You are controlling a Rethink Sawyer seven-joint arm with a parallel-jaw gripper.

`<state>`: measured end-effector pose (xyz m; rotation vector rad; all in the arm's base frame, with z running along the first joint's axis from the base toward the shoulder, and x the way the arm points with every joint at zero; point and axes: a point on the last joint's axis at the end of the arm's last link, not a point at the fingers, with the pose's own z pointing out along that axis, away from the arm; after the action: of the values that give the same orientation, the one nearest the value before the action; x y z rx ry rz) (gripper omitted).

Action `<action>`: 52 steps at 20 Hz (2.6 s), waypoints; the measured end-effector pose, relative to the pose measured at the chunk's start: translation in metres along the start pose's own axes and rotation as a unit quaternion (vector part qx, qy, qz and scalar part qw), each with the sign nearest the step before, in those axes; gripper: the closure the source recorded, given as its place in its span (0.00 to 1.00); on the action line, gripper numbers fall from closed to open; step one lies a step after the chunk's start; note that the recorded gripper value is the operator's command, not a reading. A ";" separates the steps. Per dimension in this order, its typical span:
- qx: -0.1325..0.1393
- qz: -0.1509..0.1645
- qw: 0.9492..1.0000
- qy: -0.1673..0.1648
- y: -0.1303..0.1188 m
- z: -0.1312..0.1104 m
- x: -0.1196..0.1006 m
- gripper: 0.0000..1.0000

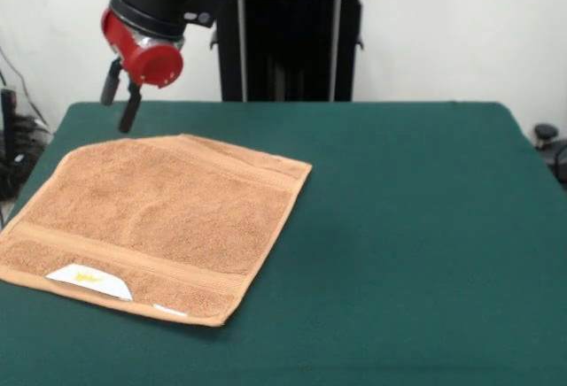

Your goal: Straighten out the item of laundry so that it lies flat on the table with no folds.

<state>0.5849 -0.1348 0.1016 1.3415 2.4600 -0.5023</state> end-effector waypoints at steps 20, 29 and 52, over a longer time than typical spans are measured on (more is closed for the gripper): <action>-0.117 0.072 0.991 -0.008 0.072 -0.004 0.036 0.00; -0.134 0.100 0.986 0.012 0.130 -0.021 0.091 0.00; 0.010 0.048 0.994 -0.098 0.069 0.054 0.109 0.00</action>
<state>0.5916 -0.0418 -0.0027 1.3414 2.2281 -0.6067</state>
